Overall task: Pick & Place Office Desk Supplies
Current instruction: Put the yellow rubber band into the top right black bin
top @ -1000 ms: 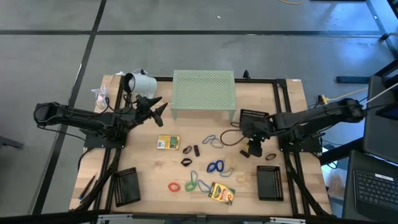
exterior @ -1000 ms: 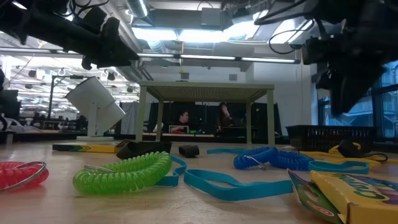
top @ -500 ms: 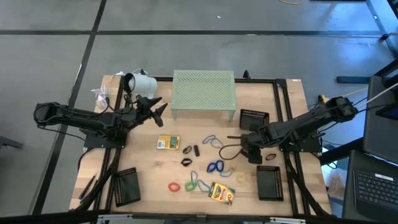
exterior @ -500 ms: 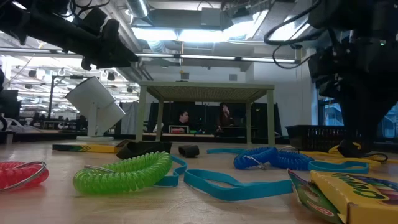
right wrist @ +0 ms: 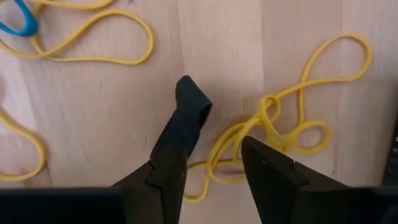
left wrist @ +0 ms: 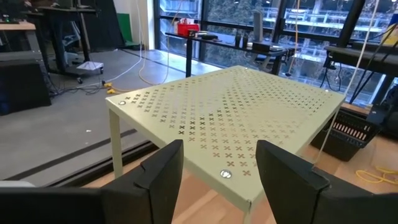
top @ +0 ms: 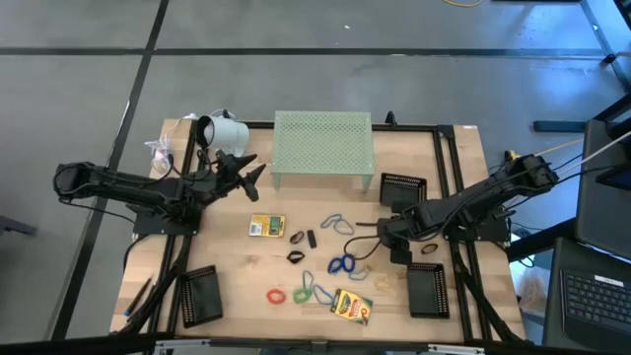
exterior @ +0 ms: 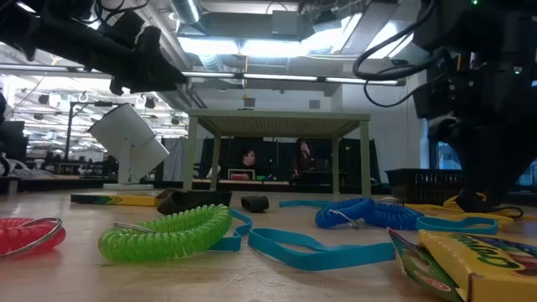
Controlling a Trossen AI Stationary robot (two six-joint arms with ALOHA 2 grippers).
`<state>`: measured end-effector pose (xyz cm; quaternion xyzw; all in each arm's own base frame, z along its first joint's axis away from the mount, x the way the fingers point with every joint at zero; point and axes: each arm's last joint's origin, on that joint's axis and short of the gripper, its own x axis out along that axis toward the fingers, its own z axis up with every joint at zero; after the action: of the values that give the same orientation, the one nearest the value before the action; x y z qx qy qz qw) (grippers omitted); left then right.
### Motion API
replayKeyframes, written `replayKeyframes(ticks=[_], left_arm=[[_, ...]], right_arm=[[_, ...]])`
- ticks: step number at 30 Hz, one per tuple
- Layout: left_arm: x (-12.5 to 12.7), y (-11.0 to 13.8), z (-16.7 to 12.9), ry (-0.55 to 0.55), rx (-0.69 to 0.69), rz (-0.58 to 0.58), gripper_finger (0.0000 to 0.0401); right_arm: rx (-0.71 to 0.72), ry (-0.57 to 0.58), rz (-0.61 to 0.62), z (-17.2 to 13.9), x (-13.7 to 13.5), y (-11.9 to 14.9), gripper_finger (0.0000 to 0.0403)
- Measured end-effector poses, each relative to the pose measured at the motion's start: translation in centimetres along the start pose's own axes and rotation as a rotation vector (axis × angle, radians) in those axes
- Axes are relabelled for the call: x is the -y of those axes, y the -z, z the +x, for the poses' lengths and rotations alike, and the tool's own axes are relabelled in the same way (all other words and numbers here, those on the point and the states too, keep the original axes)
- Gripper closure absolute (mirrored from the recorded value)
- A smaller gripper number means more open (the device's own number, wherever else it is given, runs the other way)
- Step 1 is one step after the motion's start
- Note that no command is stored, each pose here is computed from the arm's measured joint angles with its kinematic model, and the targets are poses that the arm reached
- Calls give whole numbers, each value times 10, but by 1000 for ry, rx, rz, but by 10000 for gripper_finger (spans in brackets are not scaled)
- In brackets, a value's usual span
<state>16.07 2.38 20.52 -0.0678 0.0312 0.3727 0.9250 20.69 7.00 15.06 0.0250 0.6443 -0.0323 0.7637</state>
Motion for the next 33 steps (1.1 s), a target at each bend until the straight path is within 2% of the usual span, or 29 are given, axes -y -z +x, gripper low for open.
replayKeyframes(ticks=[13, 23, 33], left_arm=[[0, 1, 0, -3, -12, -12, 203], [0, 1, 0, -3, -12, -13, 203], [0, 1, 0, -3, -12, -12, 203]], right_arm=[[26, 64, 2, 0, 2, -1, 393], [41, 68, 26, -6, 0, -6, 399], [210, 251, -46, -62, -5, -45, 402]])
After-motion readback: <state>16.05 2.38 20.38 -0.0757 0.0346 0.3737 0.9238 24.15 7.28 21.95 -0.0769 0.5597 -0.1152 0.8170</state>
